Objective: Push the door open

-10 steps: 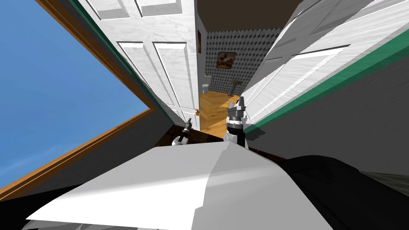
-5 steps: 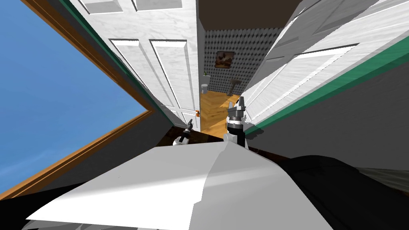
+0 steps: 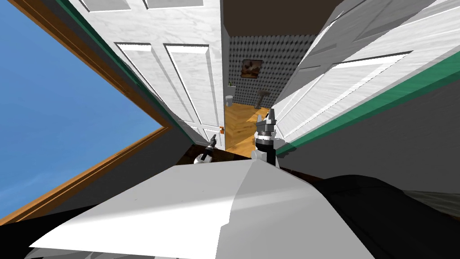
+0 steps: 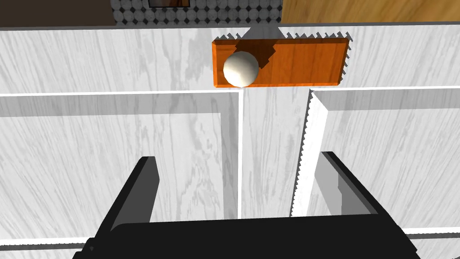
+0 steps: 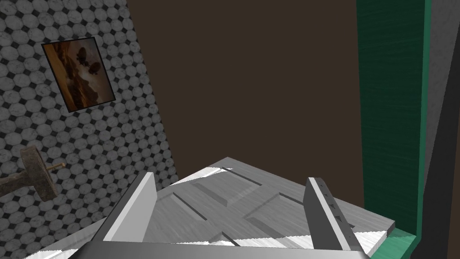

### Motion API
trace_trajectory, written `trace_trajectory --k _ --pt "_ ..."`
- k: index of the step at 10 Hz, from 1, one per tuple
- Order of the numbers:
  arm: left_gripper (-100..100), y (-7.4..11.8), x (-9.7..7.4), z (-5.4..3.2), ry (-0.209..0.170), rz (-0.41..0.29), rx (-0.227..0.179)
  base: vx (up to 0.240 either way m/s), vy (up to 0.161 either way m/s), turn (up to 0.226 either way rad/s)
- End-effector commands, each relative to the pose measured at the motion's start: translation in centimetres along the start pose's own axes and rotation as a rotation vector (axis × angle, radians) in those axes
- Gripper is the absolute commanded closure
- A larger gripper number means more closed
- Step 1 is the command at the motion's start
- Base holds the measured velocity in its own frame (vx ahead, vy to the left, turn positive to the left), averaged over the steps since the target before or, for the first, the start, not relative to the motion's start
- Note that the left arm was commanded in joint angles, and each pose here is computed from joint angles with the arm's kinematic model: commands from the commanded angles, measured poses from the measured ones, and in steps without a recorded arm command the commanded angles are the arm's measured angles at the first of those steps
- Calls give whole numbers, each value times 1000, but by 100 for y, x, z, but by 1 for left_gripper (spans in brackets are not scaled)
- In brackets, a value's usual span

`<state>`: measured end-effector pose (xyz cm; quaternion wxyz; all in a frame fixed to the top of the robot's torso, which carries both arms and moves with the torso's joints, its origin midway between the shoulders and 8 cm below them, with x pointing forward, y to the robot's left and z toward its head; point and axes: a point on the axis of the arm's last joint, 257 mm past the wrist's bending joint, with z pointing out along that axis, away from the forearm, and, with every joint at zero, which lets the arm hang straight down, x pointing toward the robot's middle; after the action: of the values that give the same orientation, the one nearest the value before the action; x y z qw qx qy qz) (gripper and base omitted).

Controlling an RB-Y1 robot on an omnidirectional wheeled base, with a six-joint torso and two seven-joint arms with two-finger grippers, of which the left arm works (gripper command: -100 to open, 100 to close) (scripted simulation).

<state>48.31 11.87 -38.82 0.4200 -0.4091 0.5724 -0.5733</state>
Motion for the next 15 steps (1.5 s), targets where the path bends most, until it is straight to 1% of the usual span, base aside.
trace_trajectory --k 1,4,8,9,10,15 --pt "-100 7 -28 -16 -5 4 -1 201 -78 -22" --pt "-100 23 -55 -39 -15 4 -2 205 -75 -33" --pt "-100 32 -11 -49 -24 -9 0 194 -52 -27" --pt "-100 32 -22 -47 -23 -7 -1 84 -18 10" --pt "100 32 -22 -47 -23 -7 -1 -21 1 -4" --pt "100 32 -22 -47 -23 -7 -1 -13 3 -3"
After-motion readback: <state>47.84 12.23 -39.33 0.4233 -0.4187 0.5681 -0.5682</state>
